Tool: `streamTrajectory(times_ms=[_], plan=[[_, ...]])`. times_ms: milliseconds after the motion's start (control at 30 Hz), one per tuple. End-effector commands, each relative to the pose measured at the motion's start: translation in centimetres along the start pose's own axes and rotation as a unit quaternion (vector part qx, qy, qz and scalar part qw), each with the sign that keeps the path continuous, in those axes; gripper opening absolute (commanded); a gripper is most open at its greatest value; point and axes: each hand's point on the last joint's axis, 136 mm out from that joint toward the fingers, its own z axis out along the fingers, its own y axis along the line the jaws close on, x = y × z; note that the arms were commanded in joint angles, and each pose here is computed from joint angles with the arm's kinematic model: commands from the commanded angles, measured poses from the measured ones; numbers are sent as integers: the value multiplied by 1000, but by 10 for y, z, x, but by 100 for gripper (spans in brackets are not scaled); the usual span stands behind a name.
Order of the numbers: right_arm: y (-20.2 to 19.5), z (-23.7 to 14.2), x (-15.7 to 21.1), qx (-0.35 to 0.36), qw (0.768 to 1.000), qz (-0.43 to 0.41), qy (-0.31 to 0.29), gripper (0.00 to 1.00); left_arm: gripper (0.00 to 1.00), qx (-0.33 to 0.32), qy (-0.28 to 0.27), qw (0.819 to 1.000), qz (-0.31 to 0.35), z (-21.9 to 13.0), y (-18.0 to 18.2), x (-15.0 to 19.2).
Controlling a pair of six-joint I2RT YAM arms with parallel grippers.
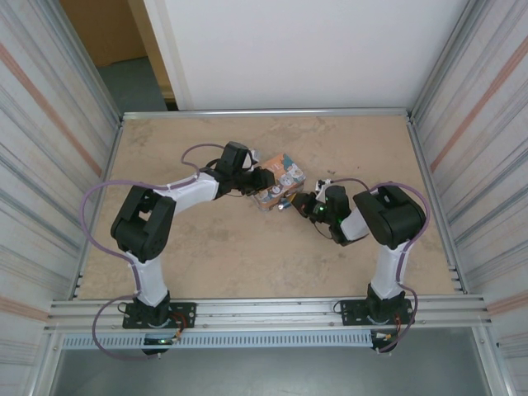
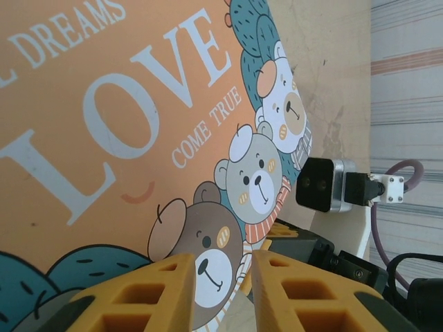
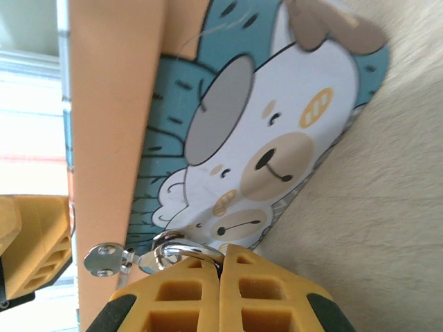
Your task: Unlock the padlock with the key
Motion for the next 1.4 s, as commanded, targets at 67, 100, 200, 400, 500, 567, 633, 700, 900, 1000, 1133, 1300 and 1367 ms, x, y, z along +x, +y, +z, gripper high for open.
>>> streamTrajectory(times_ms=[67,100,200,400,500,567,633,700,900,1000,1133,1300,1367], plan=[[1,-11,-14,-2,1000,9,-26,0,28,-9,5,1000,-12,0,11,3],[1,-12,-15,-2,1000,8,-29,0,29,-9,4,1000,-11,0,10,3],[-2,-16,-16,4,1000,15,-26,0,30,-6,1,1000,-10,-2,8,2],[-2,-26,-15,24,999,-7,-23,0,33,16,-25,999,13,-21,-13,-6],[3,-34,-15,35,999,-27,-19,0,35,23,-41,998,29,-36,-23,-11],[6,-41,-15,46,998,-42,-14,0,36,24,-58,997,37,-50,-28,-15],[10,-48,-14,58,997,-60,-9,0,38,22,-75,996,46,-63,-31,-18],[16,-56,-13,69,994,-79,-1,0,40,19,-95,994,54,-76,-33,-21],[39,-82,-6,93,987,-131,26,0,46,-3,-153,986,67,-114,-30,-27],[48,-95,3,99,982,-152,51,0,51,-20,-187,979,75,-132,-25,-30],[54,-113,18,116,972,-179,96,0,55,-37,-222,971,83,-154,-18,-31],[56,-135,40,135,959,-199,149,0,59,-50,-259,961,79,-174,-7,-31],[56,-144,48,144,954,-206,165,0,61,-57,-275,957,76,-182,-2,-31]])
